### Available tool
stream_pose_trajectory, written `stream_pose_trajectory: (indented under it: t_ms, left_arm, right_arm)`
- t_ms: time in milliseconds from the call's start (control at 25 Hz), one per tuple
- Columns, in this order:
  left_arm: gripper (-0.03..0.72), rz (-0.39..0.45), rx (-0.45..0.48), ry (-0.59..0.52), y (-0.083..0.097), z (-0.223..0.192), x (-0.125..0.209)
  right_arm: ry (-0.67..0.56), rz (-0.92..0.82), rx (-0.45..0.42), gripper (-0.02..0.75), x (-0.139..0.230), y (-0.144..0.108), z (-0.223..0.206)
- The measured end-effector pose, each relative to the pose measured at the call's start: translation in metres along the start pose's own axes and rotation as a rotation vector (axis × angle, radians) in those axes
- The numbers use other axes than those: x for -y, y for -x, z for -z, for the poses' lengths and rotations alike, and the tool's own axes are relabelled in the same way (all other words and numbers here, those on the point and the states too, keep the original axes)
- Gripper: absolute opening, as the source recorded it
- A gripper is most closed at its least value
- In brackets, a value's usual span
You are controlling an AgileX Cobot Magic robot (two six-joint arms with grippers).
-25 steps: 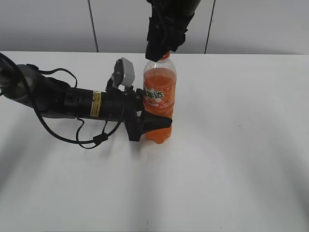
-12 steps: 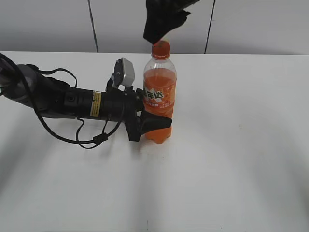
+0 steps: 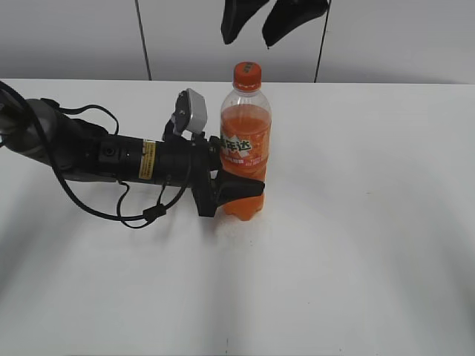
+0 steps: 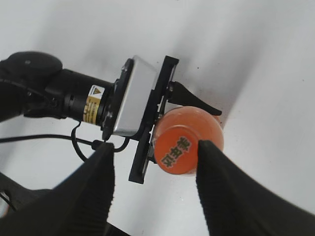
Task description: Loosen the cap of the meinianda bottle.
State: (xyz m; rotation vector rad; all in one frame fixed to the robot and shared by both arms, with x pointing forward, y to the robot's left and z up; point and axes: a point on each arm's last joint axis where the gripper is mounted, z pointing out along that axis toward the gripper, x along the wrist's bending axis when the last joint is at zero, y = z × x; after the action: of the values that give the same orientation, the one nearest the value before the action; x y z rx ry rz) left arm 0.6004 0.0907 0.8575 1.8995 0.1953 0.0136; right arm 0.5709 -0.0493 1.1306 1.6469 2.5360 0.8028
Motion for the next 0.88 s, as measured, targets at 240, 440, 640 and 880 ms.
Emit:
stream_pose_trajectory:
  t_ms: [240,440,640,880]
  left_arm:
    - [0.409,0.002,-0.002,0.001,0.000,0.000,0.000]
    - [0.409,0.004,-0.004,0.004,0.000,0.000,0.000]
    - [0.409,0.007,-0.005,0.004,0.000,0.000,0.000]
    - [0.409,0.008,-0.006,0.005,-0.001,0.000,0.000]
  right_arm:
    - [0.004,-0.153,0.024,0.400,0.000,0.002,-0.001]
    - [-0.016,-0.192,0.031,0.400,-0.001,0.004,-0.011]
    - [-0.059,-0.213,0.038,0.400,-0.001,0.007,-0.032]
    - [-0.071,-0.217,0.040,0.400,-0.001,0.008,-0.038]
